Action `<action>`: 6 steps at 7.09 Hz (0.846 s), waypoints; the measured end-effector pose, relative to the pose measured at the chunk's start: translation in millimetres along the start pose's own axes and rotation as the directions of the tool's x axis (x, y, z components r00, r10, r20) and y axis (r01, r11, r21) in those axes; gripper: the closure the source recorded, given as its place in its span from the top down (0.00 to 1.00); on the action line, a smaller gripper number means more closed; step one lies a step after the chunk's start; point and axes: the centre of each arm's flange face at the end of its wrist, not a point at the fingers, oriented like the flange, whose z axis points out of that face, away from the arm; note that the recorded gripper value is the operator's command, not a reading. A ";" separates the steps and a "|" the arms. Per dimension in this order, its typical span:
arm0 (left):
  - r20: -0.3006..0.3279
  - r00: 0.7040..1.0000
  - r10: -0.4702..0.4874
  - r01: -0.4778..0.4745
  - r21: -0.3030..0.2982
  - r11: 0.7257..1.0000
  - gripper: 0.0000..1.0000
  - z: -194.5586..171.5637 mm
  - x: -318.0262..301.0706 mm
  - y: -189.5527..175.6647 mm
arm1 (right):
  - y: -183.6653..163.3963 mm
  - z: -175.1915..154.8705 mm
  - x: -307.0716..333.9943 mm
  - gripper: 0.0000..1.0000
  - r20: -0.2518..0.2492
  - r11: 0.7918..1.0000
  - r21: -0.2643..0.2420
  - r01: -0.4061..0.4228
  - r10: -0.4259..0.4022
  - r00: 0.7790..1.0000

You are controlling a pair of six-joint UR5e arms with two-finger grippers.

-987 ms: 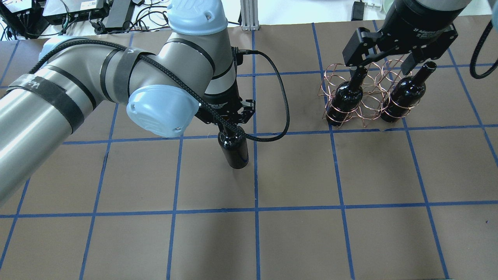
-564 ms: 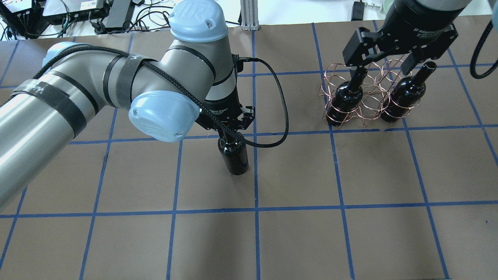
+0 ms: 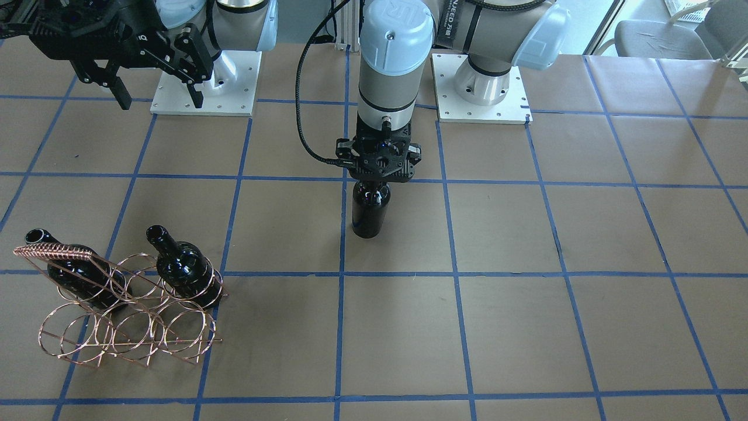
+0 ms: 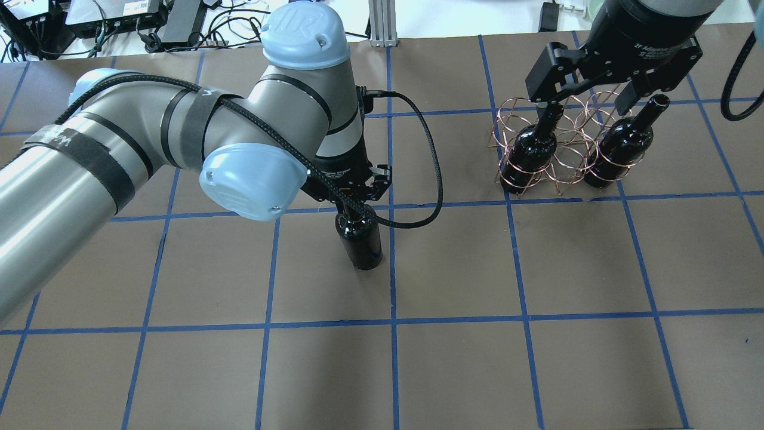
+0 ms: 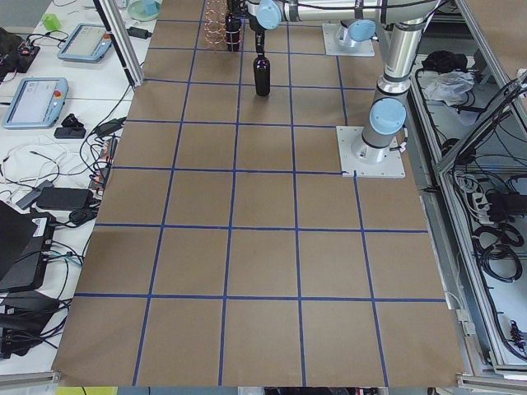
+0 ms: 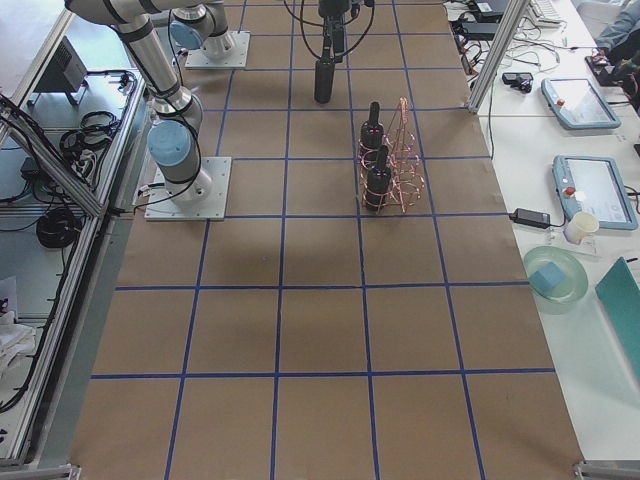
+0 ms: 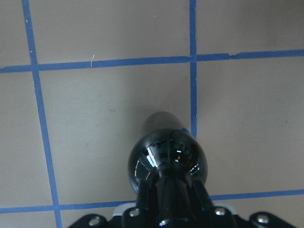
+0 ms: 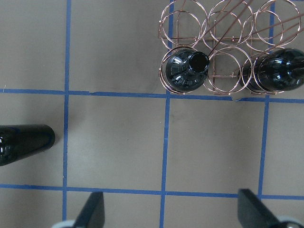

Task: Place wine into wine basket
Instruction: 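Lower the held bottle upright onto the table center with the left gripper, then open the left gripper and raise it away while the right arm approaches the bottle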

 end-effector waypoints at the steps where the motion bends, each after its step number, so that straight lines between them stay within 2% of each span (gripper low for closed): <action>1: -0.001 1.000 0.000 0.000 -0.001 1.000 0.73 0.6 0.2 -0.3 | 0.0 0.2 0.0 1.00 0.000 1.000 0.000 0.000 0.000 1.000; 2: -0.005 1.000 0.001 -0.001 -0.003 1.000 1.00 1.3 0.7 -0.5 | 0.0 0.3 0.0 1.00 0.000 1.000 -0.001 0.000 0.000 1.000; 5: -0.023 1.000 0.012 -0.011 0.018 1.000 1.00 -10.9 2.0 -2.5 | -0.1 -0.3 0.2 1.00 -0.001 1.000 0.001 0.000 0.000 1.000; 6: -0.027 1.000 0.010 -0.008 0.042 0.999 1.00 -24.4 0.2 -6.2 | -0.2 -0.4 0.7 1.00 -0.003 1.000 0.001 0.000 0.000 1.000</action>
